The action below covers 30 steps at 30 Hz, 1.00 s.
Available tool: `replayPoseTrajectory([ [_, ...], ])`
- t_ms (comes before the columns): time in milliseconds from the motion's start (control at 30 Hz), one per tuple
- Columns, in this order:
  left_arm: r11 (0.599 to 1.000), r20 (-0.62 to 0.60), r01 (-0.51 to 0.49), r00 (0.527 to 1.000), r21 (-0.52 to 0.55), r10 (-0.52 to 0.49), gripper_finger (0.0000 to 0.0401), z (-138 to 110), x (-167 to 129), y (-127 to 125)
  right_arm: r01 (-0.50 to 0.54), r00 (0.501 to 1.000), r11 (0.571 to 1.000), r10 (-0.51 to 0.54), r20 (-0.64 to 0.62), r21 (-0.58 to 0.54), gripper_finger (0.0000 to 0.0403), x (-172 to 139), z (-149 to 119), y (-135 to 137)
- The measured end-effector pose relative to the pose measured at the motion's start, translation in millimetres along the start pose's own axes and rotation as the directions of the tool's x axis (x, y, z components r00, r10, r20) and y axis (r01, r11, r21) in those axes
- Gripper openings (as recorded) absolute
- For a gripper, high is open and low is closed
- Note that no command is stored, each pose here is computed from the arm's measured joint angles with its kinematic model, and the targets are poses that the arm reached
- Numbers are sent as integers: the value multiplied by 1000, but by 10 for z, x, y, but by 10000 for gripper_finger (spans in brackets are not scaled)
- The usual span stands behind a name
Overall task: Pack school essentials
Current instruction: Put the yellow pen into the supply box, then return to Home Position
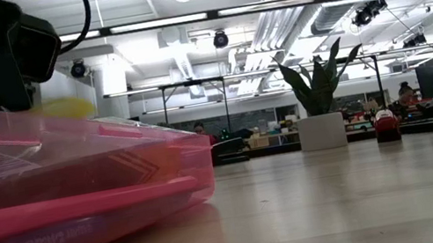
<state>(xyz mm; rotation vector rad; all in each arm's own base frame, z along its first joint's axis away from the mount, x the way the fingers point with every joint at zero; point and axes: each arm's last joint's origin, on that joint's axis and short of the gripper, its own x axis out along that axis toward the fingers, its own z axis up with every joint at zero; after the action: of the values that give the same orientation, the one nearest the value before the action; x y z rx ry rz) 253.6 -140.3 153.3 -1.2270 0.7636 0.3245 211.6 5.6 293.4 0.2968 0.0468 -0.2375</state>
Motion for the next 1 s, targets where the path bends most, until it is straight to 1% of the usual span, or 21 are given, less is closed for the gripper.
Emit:
replayPoseTrajectory([
  [200,999,-20,-6,1000,53,7,151,43,10,5,0,1000,1000,0,-1,0,227,0,-1,0],
  [267,997,-21,-7,1000,82,8,165,91,1,-1,1,1000,1000,-1,-2,0,227,0,-2,-1],
  [367,990,-5,-2,1000,140,3,180,204,-94,-36,1,1000,1000,-1,-2,2,227,0,-2,-1],
  [467,975,41,-30,999,220,22,186,368,-287,-53,-8,1000,1000,8,1,5,227,0,3,3],
  [533,960,104,-35,995,278,6,187,509,-461,-90,-9,1000,1000,9,1,5,227,0,3,4],
  [600,933,190,-61,982,354,-7,188,651,-669,-102,-13,1000,1000,13,4,5,227,0,7,6],
  [667,900,290,-66,955,431,-68,188,808,-899,-147,-15,1000,1000,15,11,6,227,0,13,8],
  [733,860,381,-87,915,503,-130,188,959,-1143,-170,-19,1000,1000,19,23,9,227,0,26,12],
  [867,783,524,-153,816,603,-243,188,1224,-1618,-152,-24,999,1000,23,37,13,227,-1,40,16],
  [1000,715,621,-243,712,656,-328,173,1342,-2035,-73,-24,999,1000,23,36,12,227,-1,40,16],
])
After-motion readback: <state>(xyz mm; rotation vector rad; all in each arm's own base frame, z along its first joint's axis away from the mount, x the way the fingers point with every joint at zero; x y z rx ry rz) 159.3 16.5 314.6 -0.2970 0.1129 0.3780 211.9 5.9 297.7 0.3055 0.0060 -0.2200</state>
